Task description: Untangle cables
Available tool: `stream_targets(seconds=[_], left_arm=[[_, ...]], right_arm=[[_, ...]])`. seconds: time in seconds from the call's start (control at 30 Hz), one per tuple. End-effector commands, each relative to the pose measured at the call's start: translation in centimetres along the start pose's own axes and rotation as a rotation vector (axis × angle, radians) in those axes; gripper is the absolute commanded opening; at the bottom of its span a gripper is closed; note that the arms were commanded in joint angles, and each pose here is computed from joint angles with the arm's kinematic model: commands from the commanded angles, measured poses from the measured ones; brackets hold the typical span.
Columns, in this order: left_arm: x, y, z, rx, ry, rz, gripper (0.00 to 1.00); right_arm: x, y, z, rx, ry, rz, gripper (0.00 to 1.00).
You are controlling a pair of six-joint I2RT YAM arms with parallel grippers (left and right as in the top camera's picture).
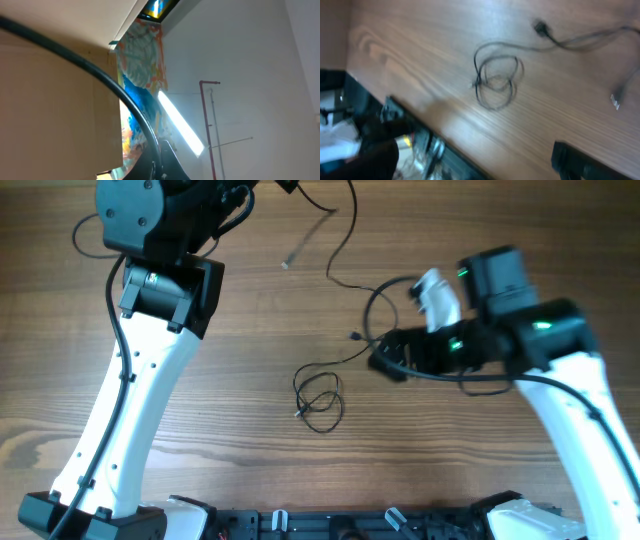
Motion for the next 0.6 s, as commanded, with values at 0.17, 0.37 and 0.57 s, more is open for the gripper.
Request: stream_targets(seconds=[0.17,0.37,0.57], left_arm=[[-0.6,1.1,-0.7,-0.082,0.029,0.066,0.04],[-2.4,5.6,-3.9,-0.252,0.090,0.260,0.04],[-4.1,10.0,-9.0,-0.392,0.223,0.237,0.04]], right_arm=[[-1.5,-2.3,5.8,0.023,0.055,0.091,1.00],[-1.5,-2.4,5.8,0.031,0.056,0.069,1.00],[-1.5,-2.4,5.8,0.035,0.056,0.071,1.00]])
Point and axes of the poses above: each gripper's point midway between its finger pads, its own z axis out along the fingers, its own x axis along the line the jaws close on, y = z × x, the point moved 10 cm from there along -z, back along the fingers, and after that the axes turned 12 degrees about -z, right-handed, at the moved point
